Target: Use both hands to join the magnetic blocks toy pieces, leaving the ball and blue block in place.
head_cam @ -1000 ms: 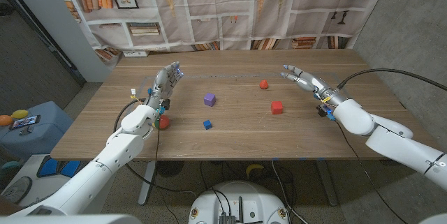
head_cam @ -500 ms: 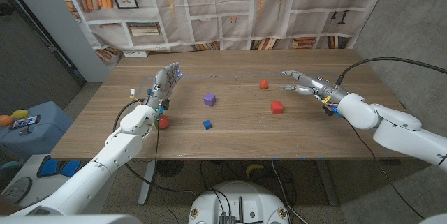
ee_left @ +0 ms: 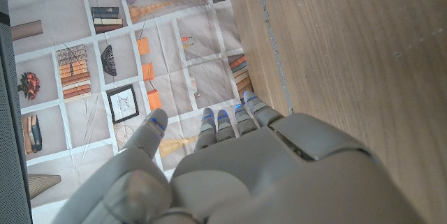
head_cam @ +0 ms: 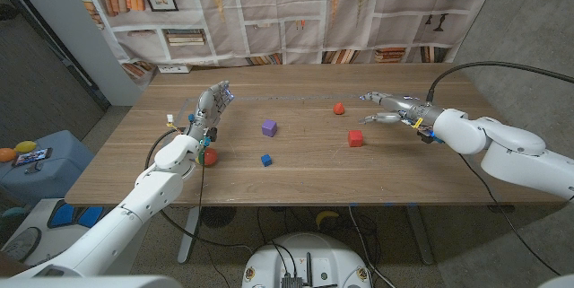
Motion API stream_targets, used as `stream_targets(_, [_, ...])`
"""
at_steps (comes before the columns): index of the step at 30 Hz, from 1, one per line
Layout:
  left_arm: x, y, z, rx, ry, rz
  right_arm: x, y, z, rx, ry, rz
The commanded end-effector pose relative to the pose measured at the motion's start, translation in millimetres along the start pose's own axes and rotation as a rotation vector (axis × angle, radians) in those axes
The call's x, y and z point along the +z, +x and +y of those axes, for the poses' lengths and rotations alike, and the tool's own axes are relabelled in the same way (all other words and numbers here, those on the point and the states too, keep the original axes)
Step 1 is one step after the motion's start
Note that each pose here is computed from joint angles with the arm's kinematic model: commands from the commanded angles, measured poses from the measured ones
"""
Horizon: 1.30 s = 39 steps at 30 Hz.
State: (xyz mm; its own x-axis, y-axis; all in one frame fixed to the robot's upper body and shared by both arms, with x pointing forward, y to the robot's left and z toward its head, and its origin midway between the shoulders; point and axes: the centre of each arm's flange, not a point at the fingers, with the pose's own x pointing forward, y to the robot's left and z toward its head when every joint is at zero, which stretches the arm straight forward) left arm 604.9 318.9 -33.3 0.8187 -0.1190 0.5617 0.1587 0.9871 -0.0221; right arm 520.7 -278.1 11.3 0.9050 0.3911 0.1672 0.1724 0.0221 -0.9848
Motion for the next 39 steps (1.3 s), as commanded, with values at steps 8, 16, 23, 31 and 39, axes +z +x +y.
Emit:
stream_targets(8, [-4.3,-5.4,1.9,0.016,-0.006,0.009,31.8,3.8,-9.5,0.138,-0.131,0.061])
stream_targets(16, [-4.9,-5.8,2.2,0.022,-0.003,0.012,37.5,9.5,-4.0,0.169,-0.152,0.091])
stream_targets(23, [-5.9,-4.4,1.2,0.017,-0.007,0.011,41.2,15.9,0.9,0.216,-0.198,0.132])
stream_targets(31, [-6.6,-4.6,2.7,0.025,-0.007,0.014,45.6,22.0,7.0,0.252,-0.228,0.166])
stream_targets(39, [-9.3,-4.6,2.9,0.028,-0.009,0.020,47.5,28.9,13.4,0.279,-0.247,0.183])
